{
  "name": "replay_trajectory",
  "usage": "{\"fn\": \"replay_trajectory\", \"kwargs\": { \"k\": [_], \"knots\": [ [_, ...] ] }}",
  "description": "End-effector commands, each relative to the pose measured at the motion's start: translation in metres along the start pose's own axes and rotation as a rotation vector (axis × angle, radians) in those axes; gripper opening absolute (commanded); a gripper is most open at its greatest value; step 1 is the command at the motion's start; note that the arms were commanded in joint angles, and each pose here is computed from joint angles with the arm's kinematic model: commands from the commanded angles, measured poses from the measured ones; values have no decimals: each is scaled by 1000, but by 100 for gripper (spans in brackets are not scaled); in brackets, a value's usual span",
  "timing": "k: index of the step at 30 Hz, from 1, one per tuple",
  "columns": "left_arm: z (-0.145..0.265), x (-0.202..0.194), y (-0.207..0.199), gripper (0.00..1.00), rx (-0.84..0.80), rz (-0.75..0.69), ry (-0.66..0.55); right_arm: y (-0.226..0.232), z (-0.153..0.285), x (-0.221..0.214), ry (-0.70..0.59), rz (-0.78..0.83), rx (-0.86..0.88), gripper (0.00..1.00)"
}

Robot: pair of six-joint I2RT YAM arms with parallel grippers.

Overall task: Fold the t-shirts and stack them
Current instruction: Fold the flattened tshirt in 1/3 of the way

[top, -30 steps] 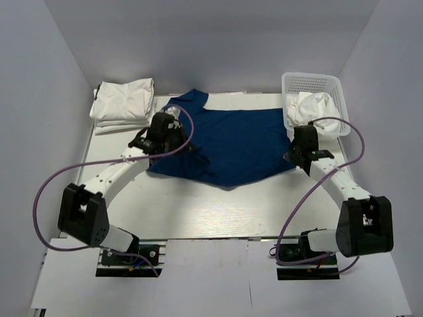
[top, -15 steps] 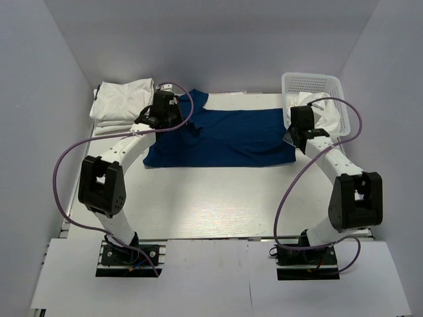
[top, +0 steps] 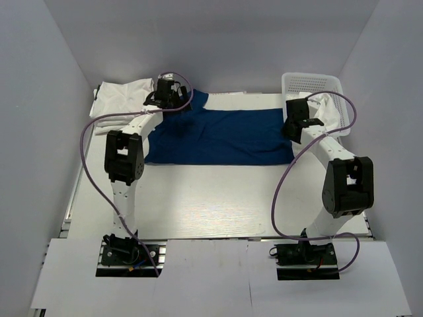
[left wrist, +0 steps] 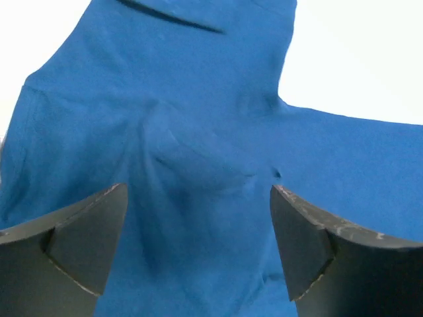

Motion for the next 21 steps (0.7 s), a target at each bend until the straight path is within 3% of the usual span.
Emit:
{"fn": "replay_trajectory", "kwargs": {
  "k": [1,3,5,6,12,19,21],
  "knots": [
    [4,29,7,100,63,45,12,1,12,20,-54,-3,1,53],
    [6,37,5,100,44,64,12,2,16,19,-57,15,40,60],
    [13,37,2,100,8,64,21,4,20,15,-56,38,82,85],
    [14,24,6,100,-10,65,62,5,27,12,-64,70,118,90],
    [38,-14,20,100,-83,87,115,32,33,-13,-61,156,298,90],
    [30,-57,51,100,56,122,219,56,-3,-34,45,248,316,90],
    [29,-60,60,100,108,137,232,62,-6,-23,38,233,305,90]
  ]
}}
Point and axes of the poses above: each gripper's point midway between its finger pads, its own z axis back along the fingers, its own y axis along the line the jaws close on, x = y × z, the point moved 9 cm from there along z, back along the fingers, and after that the axes turned 11 degrees about z, right-handed, at the moved point
